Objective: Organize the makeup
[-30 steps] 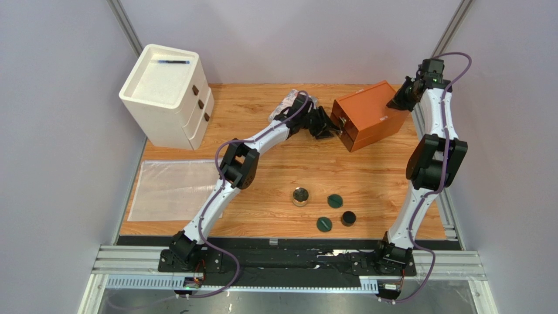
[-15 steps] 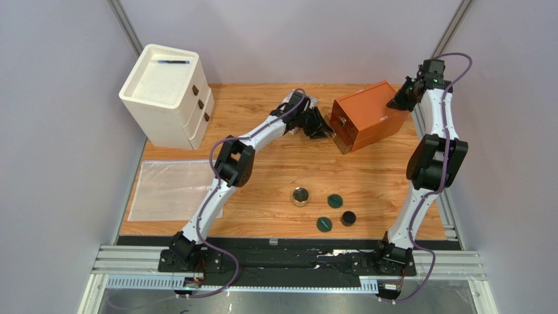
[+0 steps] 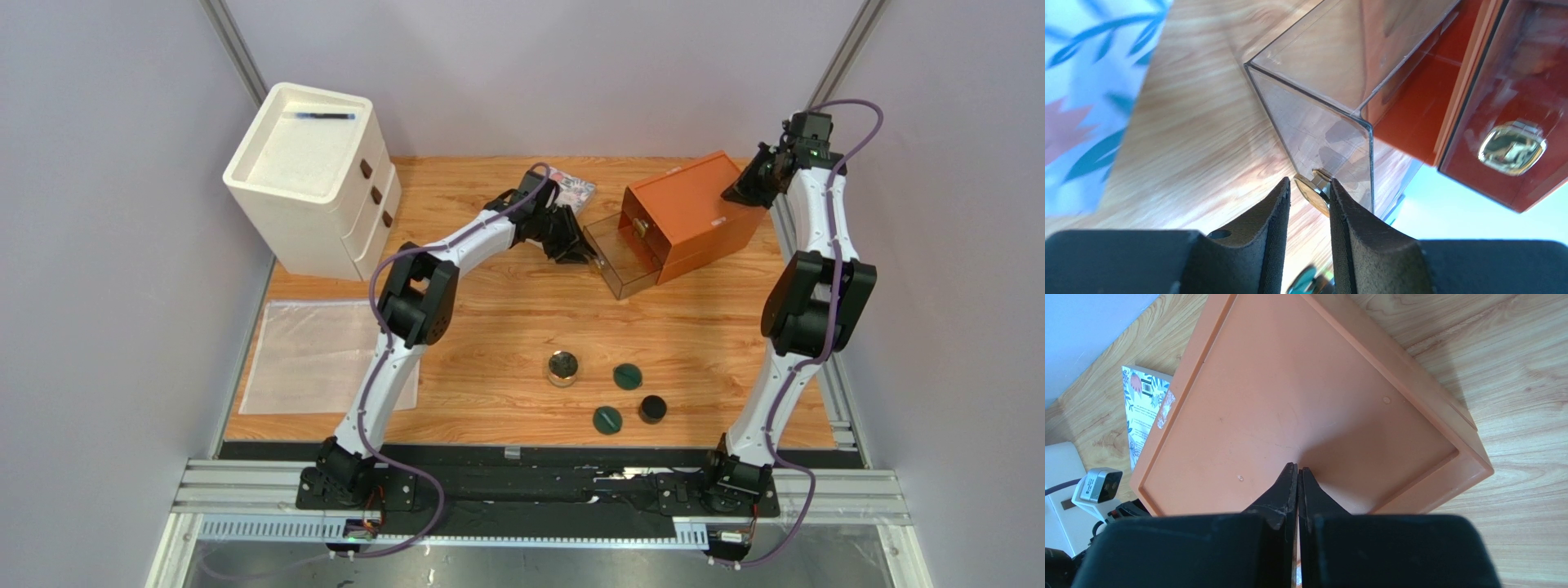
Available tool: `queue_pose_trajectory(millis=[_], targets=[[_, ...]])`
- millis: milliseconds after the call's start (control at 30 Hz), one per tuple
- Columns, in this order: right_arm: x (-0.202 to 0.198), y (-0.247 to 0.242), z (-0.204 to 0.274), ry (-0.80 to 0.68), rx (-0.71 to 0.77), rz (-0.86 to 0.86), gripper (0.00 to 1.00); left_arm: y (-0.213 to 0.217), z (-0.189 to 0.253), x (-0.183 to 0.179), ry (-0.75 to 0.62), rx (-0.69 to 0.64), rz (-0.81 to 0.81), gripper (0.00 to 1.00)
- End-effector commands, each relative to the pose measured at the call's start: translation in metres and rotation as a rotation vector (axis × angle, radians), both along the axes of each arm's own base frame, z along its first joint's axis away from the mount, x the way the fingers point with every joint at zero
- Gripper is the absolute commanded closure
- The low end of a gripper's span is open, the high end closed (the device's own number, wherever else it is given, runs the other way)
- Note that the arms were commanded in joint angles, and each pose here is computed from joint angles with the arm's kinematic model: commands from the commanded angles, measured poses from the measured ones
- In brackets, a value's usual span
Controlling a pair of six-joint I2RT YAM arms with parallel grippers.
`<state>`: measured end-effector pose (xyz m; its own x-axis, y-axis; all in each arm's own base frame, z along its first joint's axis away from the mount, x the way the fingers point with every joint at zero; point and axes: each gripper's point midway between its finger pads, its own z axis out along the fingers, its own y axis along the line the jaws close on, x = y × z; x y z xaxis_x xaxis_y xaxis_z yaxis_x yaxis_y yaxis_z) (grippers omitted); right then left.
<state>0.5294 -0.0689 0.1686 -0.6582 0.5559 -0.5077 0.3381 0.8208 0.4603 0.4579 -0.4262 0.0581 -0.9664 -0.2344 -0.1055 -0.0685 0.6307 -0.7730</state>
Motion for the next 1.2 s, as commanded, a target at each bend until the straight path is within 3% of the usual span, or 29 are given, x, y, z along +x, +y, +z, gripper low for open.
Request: queue_pose_trajectory(millis=[0, 200, 433, 567, 767, 800, 867, 1033, 1167], targets=[[-0.019, 0.012, -0.044, 0.138, 0.035, 0.018, 1.0, 0.034, -0.019, -0.02, 0.042, 0.124, -0.027, 0.66], [-0.02, 0.013, -0.047, 0.14, 0.039, 0.019, 1.0, 0.028, 0.015, -0.006, -0.095, 0.102, -0.088, 0.63], [-0.017, 0.015, -0.042, 0.115, 0.049, 0.025, 1.0, 0.02, 0.077, -0.006, -0.245, 0.005, -0.153, 0.68], [-0.019, 0.017, -0.042, 0.116, 0.052, 0.029, 1.0, 0.027, 0.106, -0.011, -0.318, 0.001, -0.183, 0.55], [-0.026, 0.018, -0.046, 0.128, 0.052, 0.036, 1.0, 0.04, 0.128, -0.024, -0.415, 0.032, -0.257, 0.55], [-0.026, 0.018, -0.045, 0.126, 0.049, 0.039, 1.0, 0.043, 0.129, -0.026, -0.42, 0.041, -0.259, 0.5], [-0.029, 0.018, -0.043, 0.127, 0.044, 0.041, 1.0, 0.048, 0.135, -0.034, -0.451, 0.041, -0.286, 0.48], [-0.037, 0.019, -0.038, 0.13, 0.033, 0.052, 1.0, 0.066, 0.13, -0.069, -0.444, 0.085, -0.368, 0.62], [-0.046, 0.019, -0.032, 0.133, 0.015, 0.066, 1.0, 0.088, 0.104, -0.106, -0.417, 0.227, -0.461, 0.66]])
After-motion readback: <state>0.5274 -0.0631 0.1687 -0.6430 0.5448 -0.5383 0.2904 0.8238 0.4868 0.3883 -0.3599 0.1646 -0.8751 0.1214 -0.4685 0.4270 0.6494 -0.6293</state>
